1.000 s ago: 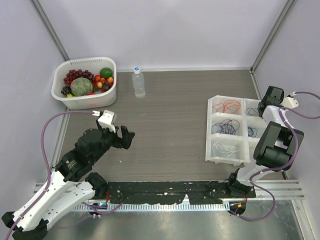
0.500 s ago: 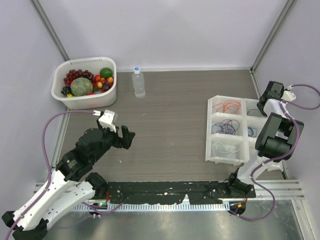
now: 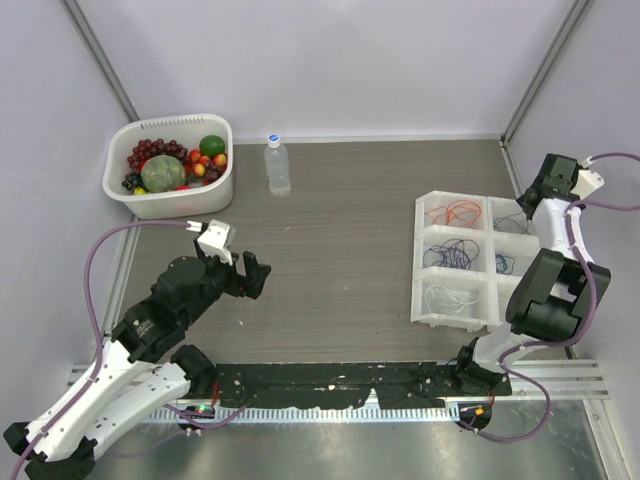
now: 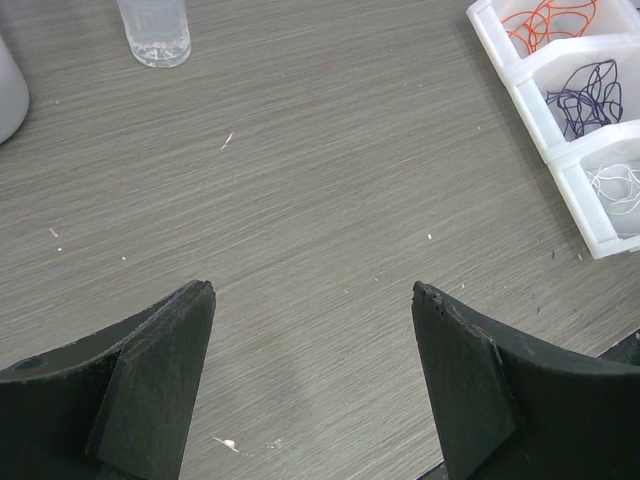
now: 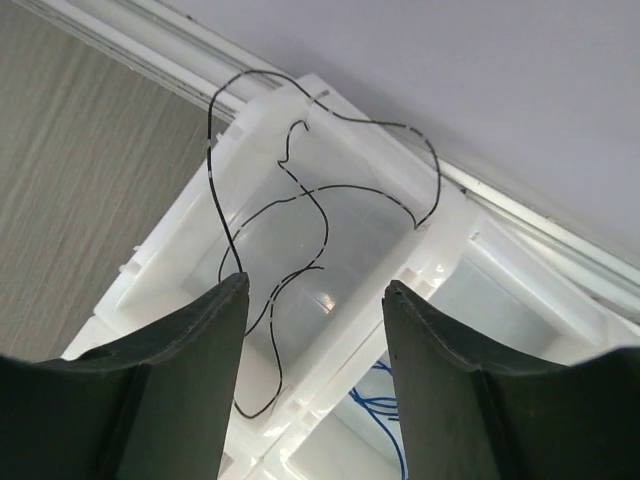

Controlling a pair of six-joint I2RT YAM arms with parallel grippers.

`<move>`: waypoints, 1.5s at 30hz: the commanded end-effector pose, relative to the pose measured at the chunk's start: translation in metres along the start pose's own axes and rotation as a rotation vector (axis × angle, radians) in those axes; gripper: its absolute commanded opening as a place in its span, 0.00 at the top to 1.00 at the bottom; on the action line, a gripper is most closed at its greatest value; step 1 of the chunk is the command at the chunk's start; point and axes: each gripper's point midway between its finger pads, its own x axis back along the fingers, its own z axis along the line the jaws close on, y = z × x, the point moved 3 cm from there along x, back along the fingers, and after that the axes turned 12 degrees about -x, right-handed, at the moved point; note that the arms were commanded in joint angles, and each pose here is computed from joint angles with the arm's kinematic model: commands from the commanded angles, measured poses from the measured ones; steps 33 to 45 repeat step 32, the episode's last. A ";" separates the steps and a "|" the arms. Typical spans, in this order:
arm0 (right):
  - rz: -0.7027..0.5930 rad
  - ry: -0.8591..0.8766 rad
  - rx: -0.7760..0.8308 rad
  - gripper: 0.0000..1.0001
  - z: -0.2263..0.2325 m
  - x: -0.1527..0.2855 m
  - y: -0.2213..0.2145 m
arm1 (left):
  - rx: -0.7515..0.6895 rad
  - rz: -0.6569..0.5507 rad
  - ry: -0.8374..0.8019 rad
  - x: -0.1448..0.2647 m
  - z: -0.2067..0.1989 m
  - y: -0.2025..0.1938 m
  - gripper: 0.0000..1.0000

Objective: Untangle the cables

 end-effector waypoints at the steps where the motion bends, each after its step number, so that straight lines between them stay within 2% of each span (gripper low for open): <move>1: -0.123 0.036 0.026 0.38 0.010 0.042 0.044 | 0.005 -0.060 -0.017 0.001 -0.002 0.015 0.16; 2: -0.145 0.036 0.032 0.34 0.011 0.051 0.049 | 0.005 -0.060 -0.019 0.001 -0.002 0.015 0.16; 8: -0.221 0.082 0.071 0.33 0.013 0.097 0.060 | 0.003 -0.051 -0.017 0.000 -0.002 0.014 0.16; 11: -0.214 0.170 0.103 0.33 0.027 0.122 0.046 | 0.003 -0.051 -0.008 -0.001 -0.001 0.014 0.16; 13: -0.156 0.353 0.164 0.33 0.057 0.158 0.013 | 0.006 -0.048 -0.011 -0.002 -0.002 0.014 0.15; 16: -0.111 0.574 0.167 0.33 0.072 0.208 -0.016 | 0.026 -0.049 -0.014 -0.001 -0.003 0.018 0.12; 17: -0.045 0.706 0.183 0.30 0.076 0.233 -0.035 | 0.038 -0.055 -0.015 0.001 -0.003 0.022 0.10; 18: -0.011 0.763 0.171 0.29 0.076 0.240 -0.047 | 0.049 -0.060 -0.015 0.003 -0.003 0.025 0.08; 19: 0.049 0.895 0.189 0.15 0.077 0.265 -0.059 | 0.065 -0.069 -0.016 0.005 -0.004 0.029 0.08; 22: 0.143 1.138 0.213 0.15 0.065 0.304 -0.085 | 0.128 -0.111 -0.027 0.012 -0.006 0.044 0.05; 23: 0.148 1.239 0.210 0.15 0.057 0.327 -0.084 | 0.153 -0.130 -0.032 0.015 -0.007 0.049 0.03; 24: 0.166 1.274 0.222 0.15 0.050 0.331 -0.089 | 0.177 -0.151 -0.039 0.018 -0.008 0.054 0.01; 25: 0.133 1.324 0.211 0.14 0.039 0.346 -0.082 | 0.208 -0.183 -0.047 0.023 -0.008 0.060 0.01; 32: -0.057 1.501 0.203 0.14 -0.020 0.410 -0.043 | 0.411 -0.470 -0.101 0.073 -0.002 0.103 0.00; 45: -0.057 1.501 0.203 0.14 -0.020 0.410 -0.043 | 0.411 -0.470 -0.101 0.073 -0.002 0.103 0.00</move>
